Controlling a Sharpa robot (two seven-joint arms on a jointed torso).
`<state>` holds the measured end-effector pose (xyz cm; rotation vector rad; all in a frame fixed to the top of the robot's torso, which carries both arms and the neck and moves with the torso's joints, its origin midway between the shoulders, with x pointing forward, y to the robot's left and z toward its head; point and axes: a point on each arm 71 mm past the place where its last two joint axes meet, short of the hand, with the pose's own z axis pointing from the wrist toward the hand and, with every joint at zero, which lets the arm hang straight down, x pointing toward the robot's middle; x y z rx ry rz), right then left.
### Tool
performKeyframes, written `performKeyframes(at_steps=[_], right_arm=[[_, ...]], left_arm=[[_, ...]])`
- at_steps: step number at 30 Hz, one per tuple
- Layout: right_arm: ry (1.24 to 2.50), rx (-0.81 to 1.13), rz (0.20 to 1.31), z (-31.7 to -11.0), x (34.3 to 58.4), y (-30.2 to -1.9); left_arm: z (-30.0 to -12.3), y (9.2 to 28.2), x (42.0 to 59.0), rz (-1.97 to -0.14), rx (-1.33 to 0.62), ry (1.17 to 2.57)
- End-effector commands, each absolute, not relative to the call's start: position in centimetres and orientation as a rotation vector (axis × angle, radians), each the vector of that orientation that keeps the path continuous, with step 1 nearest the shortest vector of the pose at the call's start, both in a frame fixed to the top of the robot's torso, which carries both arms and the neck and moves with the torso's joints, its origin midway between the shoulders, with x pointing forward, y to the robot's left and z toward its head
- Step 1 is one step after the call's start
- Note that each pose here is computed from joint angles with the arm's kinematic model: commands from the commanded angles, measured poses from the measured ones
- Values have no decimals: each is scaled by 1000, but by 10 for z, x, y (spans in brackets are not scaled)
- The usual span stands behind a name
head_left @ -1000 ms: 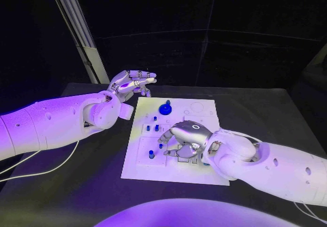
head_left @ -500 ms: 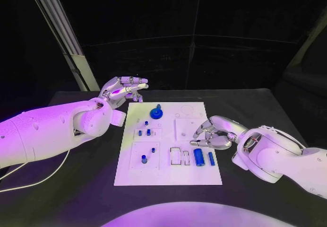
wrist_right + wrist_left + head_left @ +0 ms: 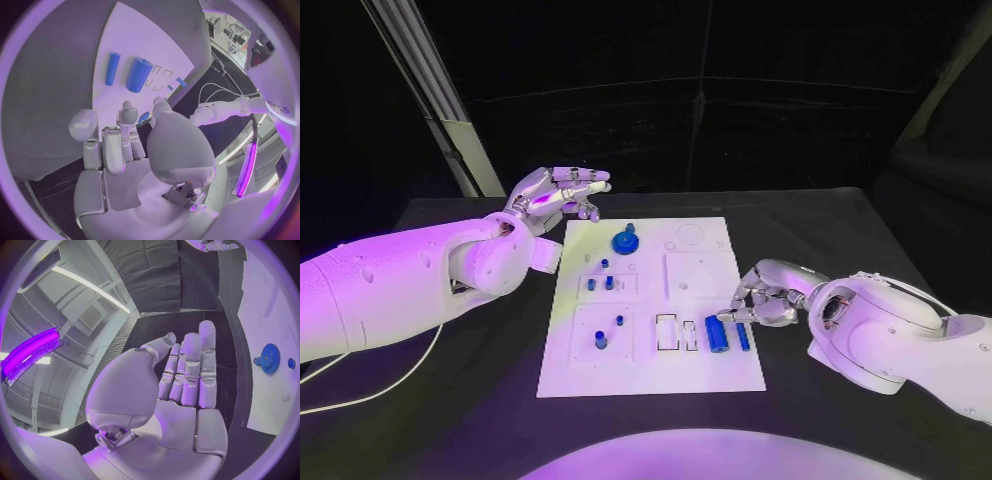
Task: Assemble the parts on the task board
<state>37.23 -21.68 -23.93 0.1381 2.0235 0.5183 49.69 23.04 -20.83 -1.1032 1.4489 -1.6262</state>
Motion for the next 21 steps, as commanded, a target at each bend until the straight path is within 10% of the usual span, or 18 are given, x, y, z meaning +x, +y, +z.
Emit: performKeyframes(at_steps=[1,21], right_arm=[[2063,72,434,-245,370,-216],[2112,-31,406,-267,370,-196]], left_arm=[[-207,230,496,-1644,-1099,1446],[-207,232,496,-1640,-1101,1446]])
